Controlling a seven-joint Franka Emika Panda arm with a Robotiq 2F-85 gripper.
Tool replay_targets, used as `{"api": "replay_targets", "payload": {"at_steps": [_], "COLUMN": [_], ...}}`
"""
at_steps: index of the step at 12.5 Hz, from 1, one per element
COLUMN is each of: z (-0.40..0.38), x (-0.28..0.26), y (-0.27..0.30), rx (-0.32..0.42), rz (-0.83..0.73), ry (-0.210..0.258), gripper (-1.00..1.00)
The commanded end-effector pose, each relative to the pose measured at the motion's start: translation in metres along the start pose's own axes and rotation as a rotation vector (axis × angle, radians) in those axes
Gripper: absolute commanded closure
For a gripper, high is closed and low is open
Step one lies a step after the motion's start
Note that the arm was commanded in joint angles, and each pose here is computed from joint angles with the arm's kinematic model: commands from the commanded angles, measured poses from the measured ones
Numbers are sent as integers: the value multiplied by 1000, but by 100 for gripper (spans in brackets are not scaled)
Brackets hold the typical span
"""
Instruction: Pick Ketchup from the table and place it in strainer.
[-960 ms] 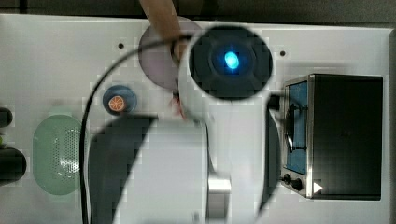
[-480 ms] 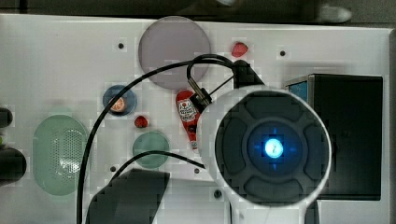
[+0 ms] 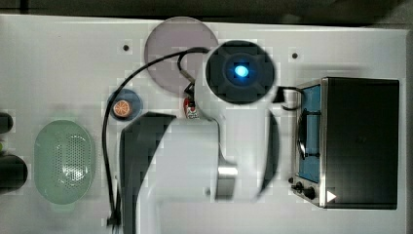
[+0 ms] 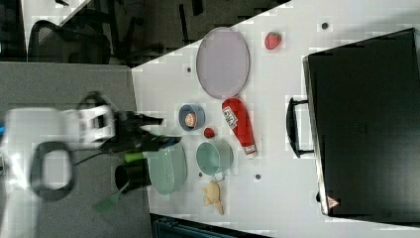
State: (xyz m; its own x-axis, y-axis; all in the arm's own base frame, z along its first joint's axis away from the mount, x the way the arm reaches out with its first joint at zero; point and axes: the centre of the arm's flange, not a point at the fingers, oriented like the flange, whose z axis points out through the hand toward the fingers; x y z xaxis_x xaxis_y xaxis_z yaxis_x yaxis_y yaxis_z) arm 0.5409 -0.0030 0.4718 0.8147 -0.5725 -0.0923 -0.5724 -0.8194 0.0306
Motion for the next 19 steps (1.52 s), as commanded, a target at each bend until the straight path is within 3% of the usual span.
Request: {"api": "replay_targets", "payload": {"at_steps": [1,8,11,15,19], "z": [44,163,206,267,301], "x": [-2,3,2,-7,-8], "y": [-16,-29,-35,-23,-18], "rx": [1,27,44,28,33], "rz": [-312,-690,-800,-820,-822], "ry": [-2,18,49,1,24], "gripper": [-100,-100,-100,-100,-100]}}
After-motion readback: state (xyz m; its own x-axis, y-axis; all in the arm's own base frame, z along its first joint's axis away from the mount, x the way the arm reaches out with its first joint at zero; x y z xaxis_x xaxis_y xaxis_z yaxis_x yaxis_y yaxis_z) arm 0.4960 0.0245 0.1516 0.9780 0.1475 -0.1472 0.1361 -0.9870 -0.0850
